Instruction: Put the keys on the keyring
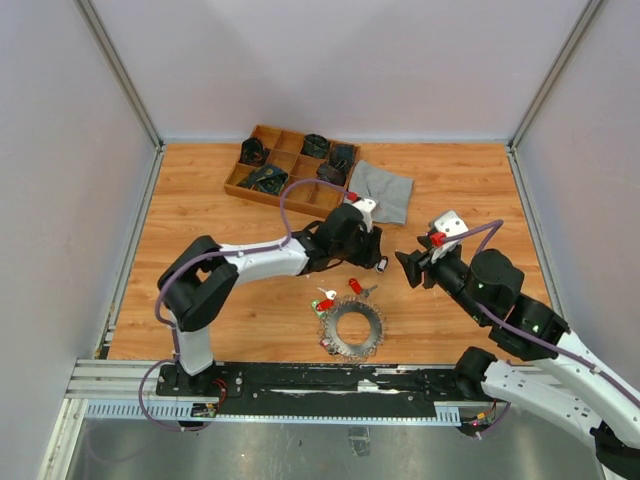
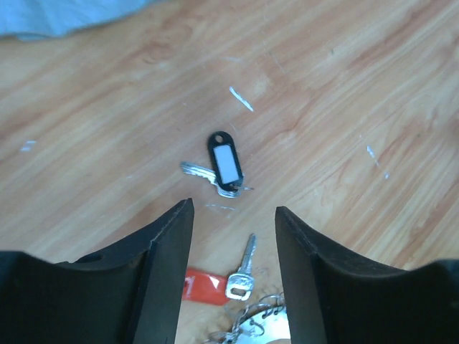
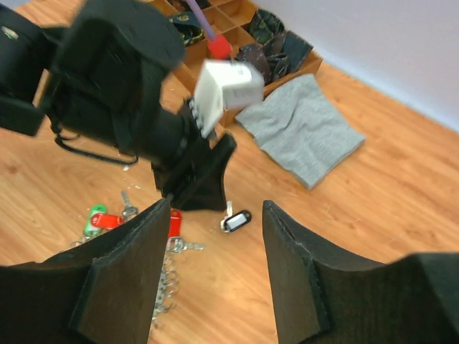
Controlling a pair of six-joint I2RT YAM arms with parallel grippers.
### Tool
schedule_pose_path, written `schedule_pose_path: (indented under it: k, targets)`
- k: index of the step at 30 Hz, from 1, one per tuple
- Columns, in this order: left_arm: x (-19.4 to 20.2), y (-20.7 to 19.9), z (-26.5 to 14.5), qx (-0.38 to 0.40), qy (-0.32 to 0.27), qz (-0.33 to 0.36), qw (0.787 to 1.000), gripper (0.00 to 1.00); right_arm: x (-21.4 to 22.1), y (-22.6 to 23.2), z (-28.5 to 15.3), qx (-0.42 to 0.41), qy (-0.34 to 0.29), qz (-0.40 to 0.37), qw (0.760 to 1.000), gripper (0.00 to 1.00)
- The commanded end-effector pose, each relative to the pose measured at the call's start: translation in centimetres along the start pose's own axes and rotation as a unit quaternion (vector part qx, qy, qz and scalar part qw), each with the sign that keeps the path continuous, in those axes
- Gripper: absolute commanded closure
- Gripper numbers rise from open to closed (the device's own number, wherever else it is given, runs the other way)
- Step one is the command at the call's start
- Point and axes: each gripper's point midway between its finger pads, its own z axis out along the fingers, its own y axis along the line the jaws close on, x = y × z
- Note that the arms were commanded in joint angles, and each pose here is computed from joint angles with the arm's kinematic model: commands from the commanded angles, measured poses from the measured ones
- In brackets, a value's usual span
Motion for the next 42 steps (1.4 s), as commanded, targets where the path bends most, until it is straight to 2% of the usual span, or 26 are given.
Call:
schedule_pose_path:
  k: [1,9,12,15,20,25,30,34,36,39,42]
  targets:
    - [-4.3,2.3,-3.2,0.007,-0.070,-0.028,0.997,0.44,2.2,1.2,-0.1,0.001,0.037,0.092,0.995,0.45]
    - [-6.0,9.3,-10.1,-0.027,-0.122,-0.078,0.989,0.38,7.8,6.5,1.1,-0.105,0.136,0.107,0.979,0.43]
    - [-5.8,10.7,-13.5,-0.051,-0.149,-0.083,0.984,0.36,9.9,8.3,1.0,-0.143,0.171,0.107,0.969,0.43]
    - [-4.7,11.7,-15.9,-0.079,-0.170,-0.078,0.979,0.32,11.3,10.7,0.3,-0.214,0.190,0.100,0.953,0.44]
    - [-2.6,14.4,-17.8,-0.103,-0.192,-0.101,0.971,0.29,14.2,12.4,0.0,-0.250,0.222,0.103,0.937,0.46]
    - [-2.5,17.6,-19.2,-0.122,-0.221,-0.110,0.961,0.28,16.1,14.1,0.3,-0.285,0.244,0.095,0.922,0.49]
    - [-2.0,19.3,-19.2,-0.150,-0.224,-0.098,0.958,0.30,16.9,15.8,2.0,-0.296,0.259,0.097,0.914,0.58]
    - [-0.7,20.5,-18.8,-0.173,-0.223,-0.101,0.954,0.30,17.8,16.9,3.8,-0.285,0.286,0.088,0.911,0.57]
    - [-0.1,21.0,-18.6,-0.186,-0.219,-0.102,0.952,0.30,19.5,16.5,4.3,-0.251,0.330,0.092,0.906,0.55]
    - [0.5,21.3,-18.2,-0.187,-0.215,-0.104,0.953,0.30,21.3,15.4,4.2,-0.191,0.362,0.116,0.905,0.55]
    - [1.0,21.4,-17.8,-0.187,-0.206,-0.106,0.955,0.31,22.9,13.0,3.8,-0.111,0.385,0.122,0.908,0.60]
